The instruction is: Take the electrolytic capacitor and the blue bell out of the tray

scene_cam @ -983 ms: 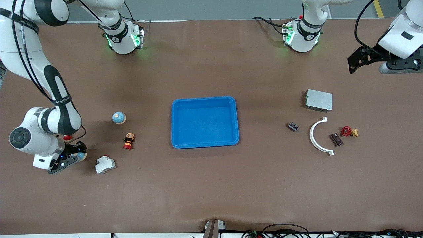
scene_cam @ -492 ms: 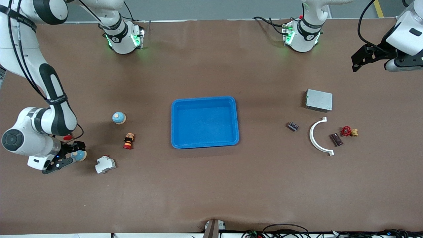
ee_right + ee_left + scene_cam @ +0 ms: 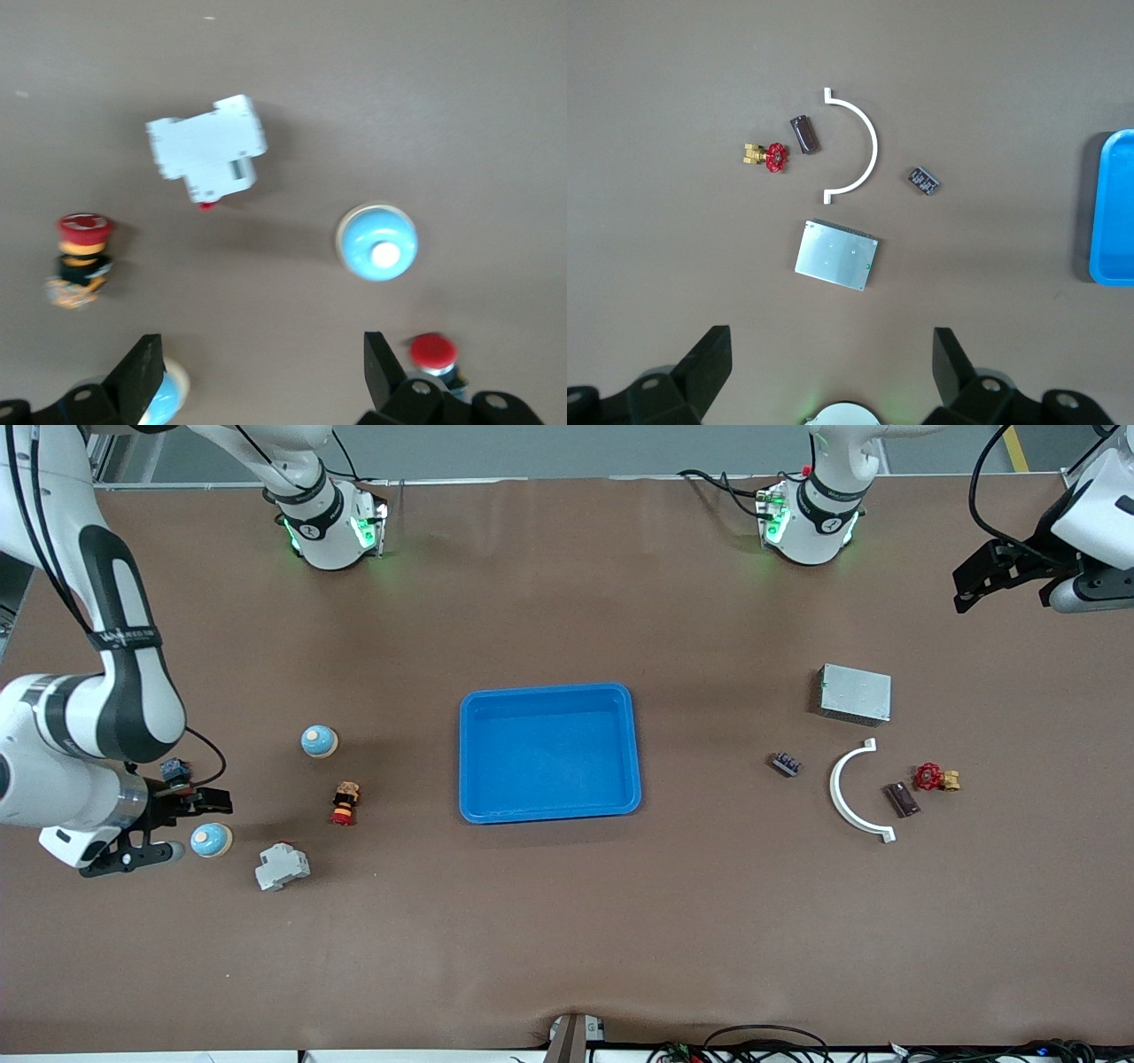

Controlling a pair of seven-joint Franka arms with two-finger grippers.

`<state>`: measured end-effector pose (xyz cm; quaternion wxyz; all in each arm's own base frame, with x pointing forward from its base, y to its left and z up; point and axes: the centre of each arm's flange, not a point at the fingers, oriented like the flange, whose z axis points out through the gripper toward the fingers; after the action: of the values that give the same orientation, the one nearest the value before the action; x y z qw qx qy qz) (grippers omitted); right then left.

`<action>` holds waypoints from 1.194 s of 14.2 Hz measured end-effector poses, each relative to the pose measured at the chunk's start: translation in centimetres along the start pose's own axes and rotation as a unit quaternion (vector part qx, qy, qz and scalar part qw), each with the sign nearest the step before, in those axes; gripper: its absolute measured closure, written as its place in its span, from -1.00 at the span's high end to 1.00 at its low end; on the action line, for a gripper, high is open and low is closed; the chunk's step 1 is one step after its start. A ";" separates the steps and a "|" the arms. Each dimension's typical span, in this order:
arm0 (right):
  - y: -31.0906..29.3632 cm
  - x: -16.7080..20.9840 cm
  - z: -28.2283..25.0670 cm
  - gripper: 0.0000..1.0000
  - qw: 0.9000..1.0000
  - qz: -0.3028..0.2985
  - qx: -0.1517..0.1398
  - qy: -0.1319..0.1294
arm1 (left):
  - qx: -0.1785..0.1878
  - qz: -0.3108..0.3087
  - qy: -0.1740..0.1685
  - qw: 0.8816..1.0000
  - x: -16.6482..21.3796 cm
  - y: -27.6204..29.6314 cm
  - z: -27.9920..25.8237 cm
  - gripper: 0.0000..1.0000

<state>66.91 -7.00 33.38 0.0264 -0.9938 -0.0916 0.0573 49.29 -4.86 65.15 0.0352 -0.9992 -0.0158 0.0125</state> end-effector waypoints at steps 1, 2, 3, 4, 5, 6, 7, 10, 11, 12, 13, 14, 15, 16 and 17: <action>-0.1 -0.3 -0.8 1.00 1.000 0.010 0.006 0.000 | 0.000 0.000 -0.001 1.000 0.0 0.0 0.0 1.00; -0.1 -0.6 -1.7 1.00 1.000 0.023 0.007 0.001 | 0.000 0.001 -0.002 1.000 -0.1 0.0 0.0 1.00; -0.2 -0.9 -2.7 1.00 0.999 0.041 0.007 0.002 | 0.000 0.001 -0.003 1.000 -0.1 0.1 0.0 1.00; -0.5 -1.3 -3.9 1.00 0.998 0.060 0.006 0.004 | 0.000 0.002 -0.003 1.000 -0.1 0.2 0.0 1.00; -1.0 -1.6 -5.3 1.00 0.997 0.071 0.004 0.009 | 0.000 0.003 -0.003 1.000 -0.1 0.3 0.0 1.00; -1.7 -1.9 -6.8 1.00 0.997 0.076 0.002 0.016 | 0.000 0.003 -0.004 1.000 -0.2 0.3 0.0 1.00; -2.4 -2.2 -8.4 1.00 0.996 0.080 -0.001 0.026 | 0.000 0.003 -0.003 1.000 -0.2 0.3 -0.1 1.00; -4.5 -3.2 -13.4 1.00 0.992 0.110 -0.009 0.064 | 0.000 0.002 -0.002 1.000 -0.3 0.3 -0.2 1.00; -5.6 -3.5 -15.1 1.00 0.990 0.118 -0.011 0.077 | 0.000 0.002 -0.002 1.000 -0.3 0.3 -0.2 1.00; -6.5 -3.8 -16.6 1.00 0.988 0.121 -0.014 0.090 | 0.000 0.002 -0.002 1.000 -0.3 0.3 -0.2 1.00; -7.0 -4.0 -17.9 1.00 0.987 0.121 -0.020 0.101 | 0.000 0.003 -0.003 1.000 -0.4 0.3 -0.2 1.00; -7.1 -4.3 -18.9 1.00 0.986 0.120 -0.030 0.109 | 0.000 0.003 -0.004 1.000 -0.4 0.3 -0.2 1.00; -7.1 -4.6 -19.7 1.00 0.986 0.119 -0.037 0.110 | 0.000 0.003 -0.004 1.000 -0.4 0.3 -0.2 1.00; -7.2 -5.1 -20.3 1.00 0.986 0.120 -0.040 0.105 | 0.000 0.004 -0.003 1.000 -0.4 0.4 -0.2 1.00; -7.3 -5.6 -20.8 1.00 0.987 0.120 -0.041 0.101 | 0.000 0.004 -0.003 1.000 -0.4 0.4 -0.2 1.00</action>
<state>62.64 -1.76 55.08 -0.0123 -0.9985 0.0296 -0.0441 48.91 -5.34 65.36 0.0356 -0.9992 -0.0115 0.0161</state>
